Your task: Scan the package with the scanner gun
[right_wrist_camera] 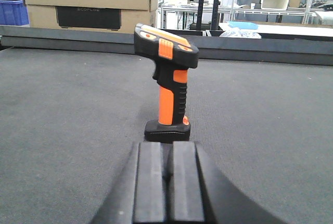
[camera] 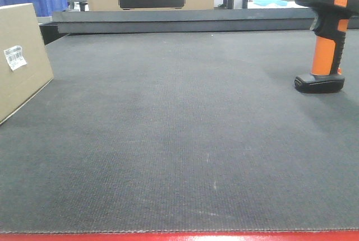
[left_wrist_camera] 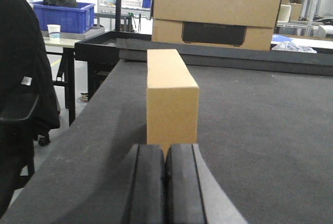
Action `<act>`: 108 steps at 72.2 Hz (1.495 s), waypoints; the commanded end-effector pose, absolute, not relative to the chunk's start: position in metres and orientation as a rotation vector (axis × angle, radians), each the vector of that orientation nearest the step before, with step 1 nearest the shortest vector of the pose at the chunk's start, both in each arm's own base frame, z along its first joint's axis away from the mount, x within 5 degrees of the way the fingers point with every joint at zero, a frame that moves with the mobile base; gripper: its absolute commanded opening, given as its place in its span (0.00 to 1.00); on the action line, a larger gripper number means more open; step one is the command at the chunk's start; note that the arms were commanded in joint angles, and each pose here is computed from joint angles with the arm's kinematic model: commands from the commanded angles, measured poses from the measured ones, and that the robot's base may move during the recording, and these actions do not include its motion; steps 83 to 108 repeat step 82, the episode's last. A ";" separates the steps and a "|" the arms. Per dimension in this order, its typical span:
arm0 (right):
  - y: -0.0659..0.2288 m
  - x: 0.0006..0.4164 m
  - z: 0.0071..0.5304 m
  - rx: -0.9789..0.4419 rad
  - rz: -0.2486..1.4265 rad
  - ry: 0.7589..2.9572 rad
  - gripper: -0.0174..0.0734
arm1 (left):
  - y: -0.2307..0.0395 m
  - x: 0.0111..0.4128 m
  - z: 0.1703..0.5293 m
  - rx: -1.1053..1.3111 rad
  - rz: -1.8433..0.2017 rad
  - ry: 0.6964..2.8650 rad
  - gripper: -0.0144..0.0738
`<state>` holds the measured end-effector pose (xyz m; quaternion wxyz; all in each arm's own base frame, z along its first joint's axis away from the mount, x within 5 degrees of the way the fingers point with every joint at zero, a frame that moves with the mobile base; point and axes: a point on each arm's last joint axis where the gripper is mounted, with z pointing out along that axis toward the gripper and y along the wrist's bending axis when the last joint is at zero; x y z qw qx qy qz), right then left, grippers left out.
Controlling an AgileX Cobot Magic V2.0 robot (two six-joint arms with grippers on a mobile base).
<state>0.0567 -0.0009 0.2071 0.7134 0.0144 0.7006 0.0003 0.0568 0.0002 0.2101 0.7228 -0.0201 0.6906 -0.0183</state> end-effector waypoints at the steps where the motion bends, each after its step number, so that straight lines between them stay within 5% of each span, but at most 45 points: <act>1: -0.001 0.056 0.208 0.029 -0.005 1.535 0.01 | -0.001 0.056 0.211 -0.034 -0.067 1.503 0.04; 108: -0.001 0.056 0.208 0.029 -0.005 1.535 0.01 | 0.003 0.056 0.210 -0.063 0.009 1.514 0.04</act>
